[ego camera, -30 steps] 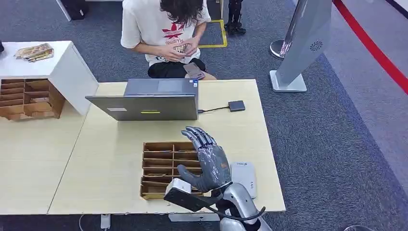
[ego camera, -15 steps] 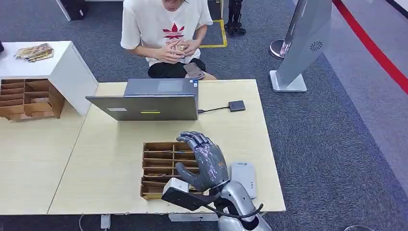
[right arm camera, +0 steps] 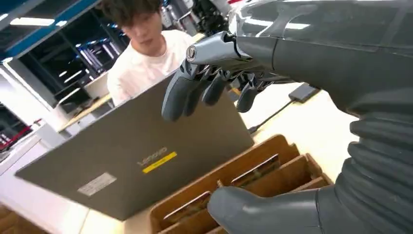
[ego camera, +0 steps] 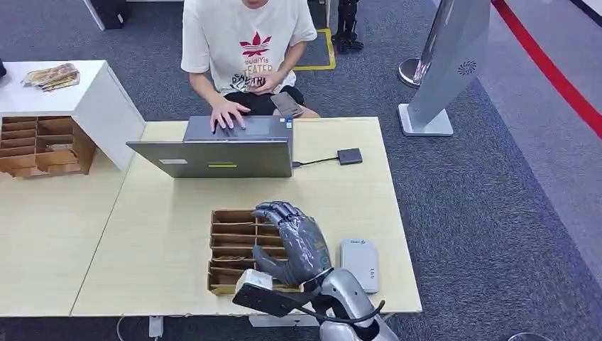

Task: Pass the card to the sensor for recognition and then transmit it.

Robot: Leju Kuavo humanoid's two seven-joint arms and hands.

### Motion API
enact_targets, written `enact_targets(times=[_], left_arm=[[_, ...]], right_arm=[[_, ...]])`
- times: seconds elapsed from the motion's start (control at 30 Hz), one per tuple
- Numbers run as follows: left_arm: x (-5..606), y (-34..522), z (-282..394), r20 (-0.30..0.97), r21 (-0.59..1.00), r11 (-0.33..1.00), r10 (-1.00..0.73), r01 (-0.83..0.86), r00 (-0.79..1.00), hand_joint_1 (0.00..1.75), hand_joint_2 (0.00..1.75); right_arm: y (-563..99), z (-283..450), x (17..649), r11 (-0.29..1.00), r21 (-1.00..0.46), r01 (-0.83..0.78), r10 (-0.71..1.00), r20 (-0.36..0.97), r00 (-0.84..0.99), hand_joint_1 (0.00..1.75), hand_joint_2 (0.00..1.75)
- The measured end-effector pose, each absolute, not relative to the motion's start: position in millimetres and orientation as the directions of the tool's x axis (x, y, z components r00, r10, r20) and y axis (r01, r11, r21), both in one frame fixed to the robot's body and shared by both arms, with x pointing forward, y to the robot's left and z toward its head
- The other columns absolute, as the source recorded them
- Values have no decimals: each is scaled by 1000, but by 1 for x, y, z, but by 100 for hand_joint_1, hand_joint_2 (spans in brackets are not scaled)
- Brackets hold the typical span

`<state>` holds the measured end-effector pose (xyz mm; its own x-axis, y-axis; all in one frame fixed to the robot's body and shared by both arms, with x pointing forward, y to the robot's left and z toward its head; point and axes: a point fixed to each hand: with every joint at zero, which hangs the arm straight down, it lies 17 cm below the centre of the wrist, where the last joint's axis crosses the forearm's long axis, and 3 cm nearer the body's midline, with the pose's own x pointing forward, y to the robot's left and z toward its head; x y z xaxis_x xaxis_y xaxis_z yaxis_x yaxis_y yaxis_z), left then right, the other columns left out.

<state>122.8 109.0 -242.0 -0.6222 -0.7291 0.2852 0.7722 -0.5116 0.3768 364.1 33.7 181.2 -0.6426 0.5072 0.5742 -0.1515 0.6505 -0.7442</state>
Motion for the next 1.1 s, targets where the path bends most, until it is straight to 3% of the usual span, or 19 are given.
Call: enact_targets(times=[0.17,0.5,1.1], left_arm=[[128,98,-238,249,388,-595,-668,704,-701,0,0],[116,69,-230,235,388,-700,-553,599,-799,0,0],[128,66,-226,197,405,-758,-474,512,-858,0,0]], right_arm=[[43,177,359,636,-749,-185,492,578,-651,66,175],[51,172,382,597,-783,-175,526,546,-652,56,175],[57,157,399,551,-813,-189,558,527,-641,68,175]])
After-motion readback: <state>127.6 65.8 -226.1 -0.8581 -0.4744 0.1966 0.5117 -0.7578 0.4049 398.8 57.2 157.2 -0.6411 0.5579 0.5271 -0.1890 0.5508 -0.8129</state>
